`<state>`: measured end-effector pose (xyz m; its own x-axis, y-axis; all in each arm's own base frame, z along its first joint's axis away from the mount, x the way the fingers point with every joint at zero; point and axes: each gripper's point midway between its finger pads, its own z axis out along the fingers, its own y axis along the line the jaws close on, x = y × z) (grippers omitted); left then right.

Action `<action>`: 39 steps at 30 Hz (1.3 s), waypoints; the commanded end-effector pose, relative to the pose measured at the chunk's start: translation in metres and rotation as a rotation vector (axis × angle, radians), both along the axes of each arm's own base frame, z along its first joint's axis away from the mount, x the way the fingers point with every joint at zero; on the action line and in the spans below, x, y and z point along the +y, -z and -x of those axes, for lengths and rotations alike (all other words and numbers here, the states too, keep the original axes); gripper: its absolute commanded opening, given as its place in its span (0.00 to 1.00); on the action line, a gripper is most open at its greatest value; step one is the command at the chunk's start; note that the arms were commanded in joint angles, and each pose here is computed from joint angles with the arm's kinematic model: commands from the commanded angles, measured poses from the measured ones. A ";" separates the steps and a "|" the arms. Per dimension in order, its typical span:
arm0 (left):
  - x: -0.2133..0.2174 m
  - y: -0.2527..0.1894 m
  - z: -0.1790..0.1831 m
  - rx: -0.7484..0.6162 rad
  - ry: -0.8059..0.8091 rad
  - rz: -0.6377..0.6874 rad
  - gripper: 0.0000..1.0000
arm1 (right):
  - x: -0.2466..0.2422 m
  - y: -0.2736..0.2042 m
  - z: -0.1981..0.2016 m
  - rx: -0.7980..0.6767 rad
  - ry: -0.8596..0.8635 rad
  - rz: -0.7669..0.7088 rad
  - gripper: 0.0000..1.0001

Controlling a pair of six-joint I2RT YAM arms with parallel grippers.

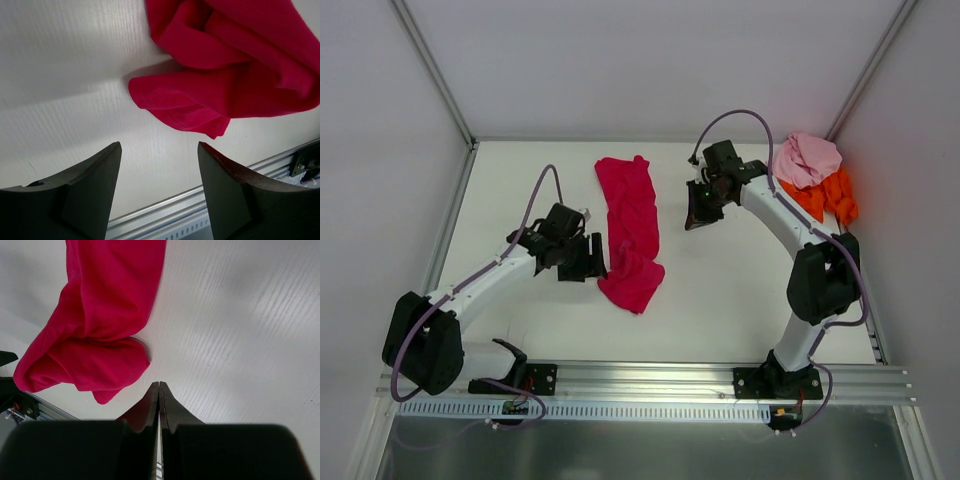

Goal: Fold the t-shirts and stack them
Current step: Fold the folded rectangular tshirt in 1/3 of the way

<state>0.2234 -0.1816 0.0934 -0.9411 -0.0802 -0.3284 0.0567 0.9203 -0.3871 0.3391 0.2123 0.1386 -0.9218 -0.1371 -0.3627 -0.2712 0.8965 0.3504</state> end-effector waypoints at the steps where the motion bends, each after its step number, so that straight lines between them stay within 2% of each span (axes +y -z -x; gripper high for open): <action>1: -0.008 0.006 -0.016 -0.101 0.055 0.004 0.62 | 0.002 -0.029 -0.002 -0.065 -0.016 -0.024 0.01; 3: -0.006 0.011 -0.024 -0.133 0.050 -0.015 0.57 | 0.002 -0.034 -0.001 -0.076 -0.015 -0.032 0.01; 10: -0.009 0.041 -0.033 -0.133 -0.015 -0.069 0.58 | -0.004 -0.059 0.001 -0.117 -0.011 -0.018 0.01; 14: -0.021 0.056 -0.030 -0.129 0.035 -0.105 0.58 | -0.003 -0.079 0.003 -0.148 -0.009 -0.043 0.01; 20: -0.021 0.065 -0.037 -0.169 0.042 -0.168 0.56 | -0.011 -0.080 0.017 -0.140 -0.018 -0.027 0.01; 24: -0.022 0.054 -0.038 -0.208 0.014 -0.137 0.57 | -0.014 -0.069 0.026 -0.109 -0.015 -0.019 0.01; 25: -0.022 0.053 -0.037 -0.210 0.014 -0.137 0.59 | -0.015 -0.068 0.028 -0.104 -0.018 -0.016 0.01; 29: -0.018 0.060 -0.033 -0.195 0.010 -0.155 0.82 | -0.019 -0.069 0.030 -0.119 -0.016 -0.009 0.01; 31: -0.019 0.067 -0.028 -0.165 0.013 -0.144 0.82 | -0.017 -0.074 0.029 -0.130 -0.017 -0.014 0.01; 35: -0.027 0.069 -0.018 -0.140 0.015 -0.082 0.68 | -0.017 -0.083 0.025 -0.149 -0.008 -0.020 0.01; 36: -0.028 0.070 -0.015 -0.130 0.019 -0.076 0.57 | -0.016 -0.085 0.025 -0.153 -0.009 -0.025 0.01; 39: -0.032 0.072 -0.013 -0.126 0.028 -0.074 0.46 | -0.017 -0.091 0.024 -0.162 -0.008 -0.024 0.01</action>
